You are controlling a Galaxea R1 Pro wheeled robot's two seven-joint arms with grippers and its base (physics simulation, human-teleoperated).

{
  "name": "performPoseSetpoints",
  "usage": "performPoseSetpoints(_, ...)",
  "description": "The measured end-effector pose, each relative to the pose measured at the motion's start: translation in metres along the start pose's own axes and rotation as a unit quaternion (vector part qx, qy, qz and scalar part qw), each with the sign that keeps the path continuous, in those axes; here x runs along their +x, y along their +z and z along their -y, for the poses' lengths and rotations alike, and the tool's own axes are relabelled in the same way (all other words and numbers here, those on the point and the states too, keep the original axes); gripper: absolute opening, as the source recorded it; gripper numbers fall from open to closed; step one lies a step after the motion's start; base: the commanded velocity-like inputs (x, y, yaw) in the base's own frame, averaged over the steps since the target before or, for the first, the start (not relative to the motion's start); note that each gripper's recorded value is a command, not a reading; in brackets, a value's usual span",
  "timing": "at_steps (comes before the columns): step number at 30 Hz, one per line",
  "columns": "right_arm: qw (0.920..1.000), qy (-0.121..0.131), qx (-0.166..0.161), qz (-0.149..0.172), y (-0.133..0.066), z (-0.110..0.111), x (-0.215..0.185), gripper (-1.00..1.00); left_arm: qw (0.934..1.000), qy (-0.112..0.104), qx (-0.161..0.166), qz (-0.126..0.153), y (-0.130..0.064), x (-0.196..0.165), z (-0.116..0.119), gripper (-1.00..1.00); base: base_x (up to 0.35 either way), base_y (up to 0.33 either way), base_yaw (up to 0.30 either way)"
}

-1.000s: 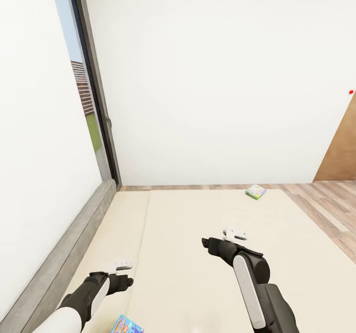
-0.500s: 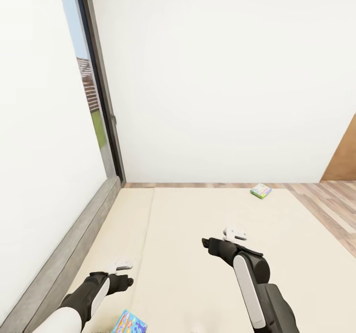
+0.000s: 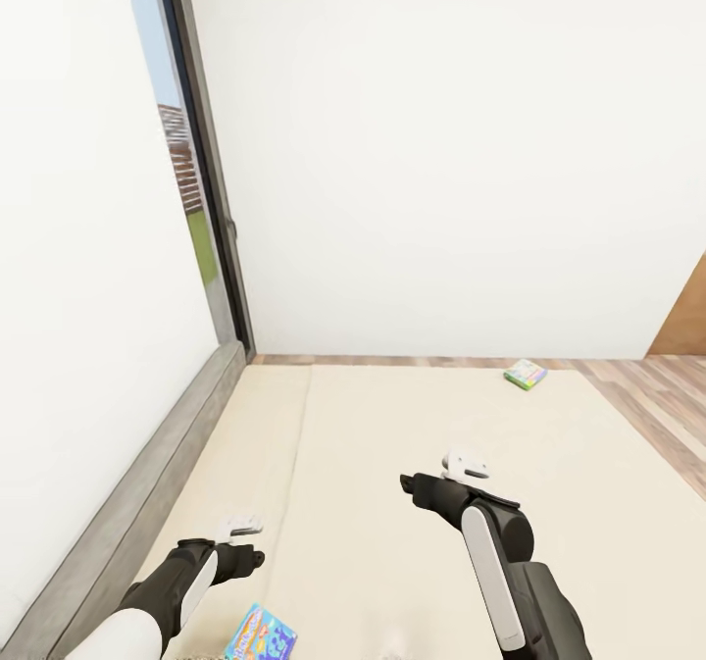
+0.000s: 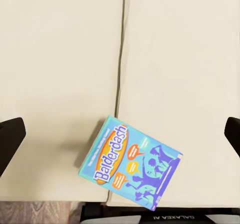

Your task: Put all the toys in the child's room - the three board games (two on the bed and one on the table), the two jigsaw puzzles on the table, and the tennis ball on the table - inside the toy box on the table in the child's room.

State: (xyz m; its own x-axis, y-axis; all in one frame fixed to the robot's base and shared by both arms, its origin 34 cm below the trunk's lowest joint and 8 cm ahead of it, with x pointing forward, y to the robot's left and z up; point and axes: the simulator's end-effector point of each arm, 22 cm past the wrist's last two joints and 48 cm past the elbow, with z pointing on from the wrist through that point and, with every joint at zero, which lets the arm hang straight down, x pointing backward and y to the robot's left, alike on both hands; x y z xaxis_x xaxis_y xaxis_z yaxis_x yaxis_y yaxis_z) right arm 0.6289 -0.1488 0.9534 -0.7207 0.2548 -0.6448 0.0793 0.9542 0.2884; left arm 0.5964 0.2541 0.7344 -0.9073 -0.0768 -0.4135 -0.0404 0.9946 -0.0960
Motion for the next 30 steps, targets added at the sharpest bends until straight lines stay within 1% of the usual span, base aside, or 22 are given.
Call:
performPoseSetpoints(12,1.0000,0.002,0.002,-0.009,0.007,0.003,0.006,1.00,1.0000,-0.001,-0.001,-0.010,0.006,0.008,-0.001,1.00,0.000,0.000,0.059)
performPoseSetpoints(30,0.9996,0.005,0.006,-0.026,0.018,0.008,0.018,1.00,0.9997,-0.001,-0.002,-0.024,0.015,0.021,-0.003,1.00,0.000,0.000,0.005)
